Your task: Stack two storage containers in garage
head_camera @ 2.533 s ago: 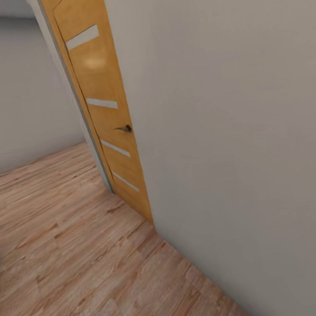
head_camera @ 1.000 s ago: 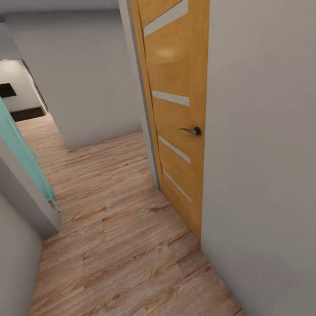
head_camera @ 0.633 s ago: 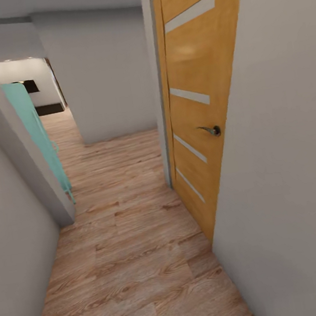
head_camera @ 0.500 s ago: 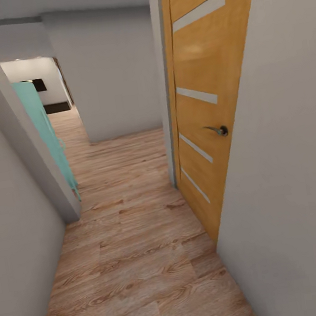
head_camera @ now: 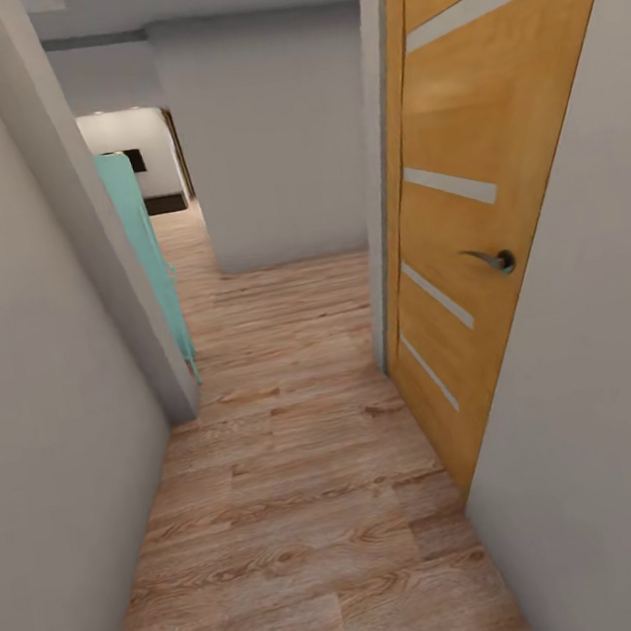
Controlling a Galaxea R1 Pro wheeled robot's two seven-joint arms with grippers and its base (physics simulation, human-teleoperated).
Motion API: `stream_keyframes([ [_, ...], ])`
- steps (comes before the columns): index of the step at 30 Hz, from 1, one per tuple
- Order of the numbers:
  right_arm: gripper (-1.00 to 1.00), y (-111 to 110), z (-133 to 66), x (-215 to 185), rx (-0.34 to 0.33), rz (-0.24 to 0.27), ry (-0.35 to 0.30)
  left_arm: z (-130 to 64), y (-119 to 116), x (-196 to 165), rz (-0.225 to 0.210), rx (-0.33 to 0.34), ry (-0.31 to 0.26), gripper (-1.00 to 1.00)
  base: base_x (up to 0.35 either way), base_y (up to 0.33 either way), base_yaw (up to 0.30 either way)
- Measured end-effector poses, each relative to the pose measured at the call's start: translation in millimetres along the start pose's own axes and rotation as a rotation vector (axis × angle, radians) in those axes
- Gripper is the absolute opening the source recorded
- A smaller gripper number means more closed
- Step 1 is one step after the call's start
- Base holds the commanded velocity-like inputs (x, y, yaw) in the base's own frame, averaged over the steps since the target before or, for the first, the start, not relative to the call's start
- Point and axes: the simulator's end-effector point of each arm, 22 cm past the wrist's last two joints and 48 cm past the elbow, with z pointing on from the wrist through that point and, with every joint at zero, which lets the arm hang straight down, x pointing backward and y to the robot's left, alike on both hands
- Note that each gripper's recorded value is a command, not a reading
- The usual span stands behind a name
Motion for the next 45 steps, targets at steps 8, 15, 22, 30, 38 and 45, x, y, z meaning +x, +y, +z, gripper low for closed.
stream_keyframes([
  [8,1.0,-0.1,0.0,-0.1,0.0,0.0,0.0,0.0,0.3,-0.6,0.0,-0.002,-0.001,1.0,0.0,0.0,0.27],
  [15,1.0,0.1,-0.1,-0.1,0.0,0.0,-0.001,-0.2,0.2,-0.4,0.001,-0.001,-0.002,1.0,0.072,0.0,0.155],
  [22,1.0,-0.8,-0.2,-0.3,0.001,0.0,-0.002,-0.3,-0.3,0.4,0.001,0.001,0.002,1.0,0.295,0.0,0.01],
  [30,1.0,-1.1,-0.3,-0.1,0.001,0.0,-0.002,-0.3,-0.3,0.5,0.001,0.001,0.002,1.0,0.32,0.0,0.0],
  [38,1.0,-1.1,-0.2,-0.3,0.002,0.0,-0.002,-0.3,-0.3,0.4,0.001,0.001,0.002,1.0,0.321,0.0,0.0],
  [45,1.0,-1.1,-0.2,-0.2,0.001,-0.001,-0.002,-0.3,-0.3,0.6,0.001,0.001,0.003,1.0,0.321,0.0,0.0],
])
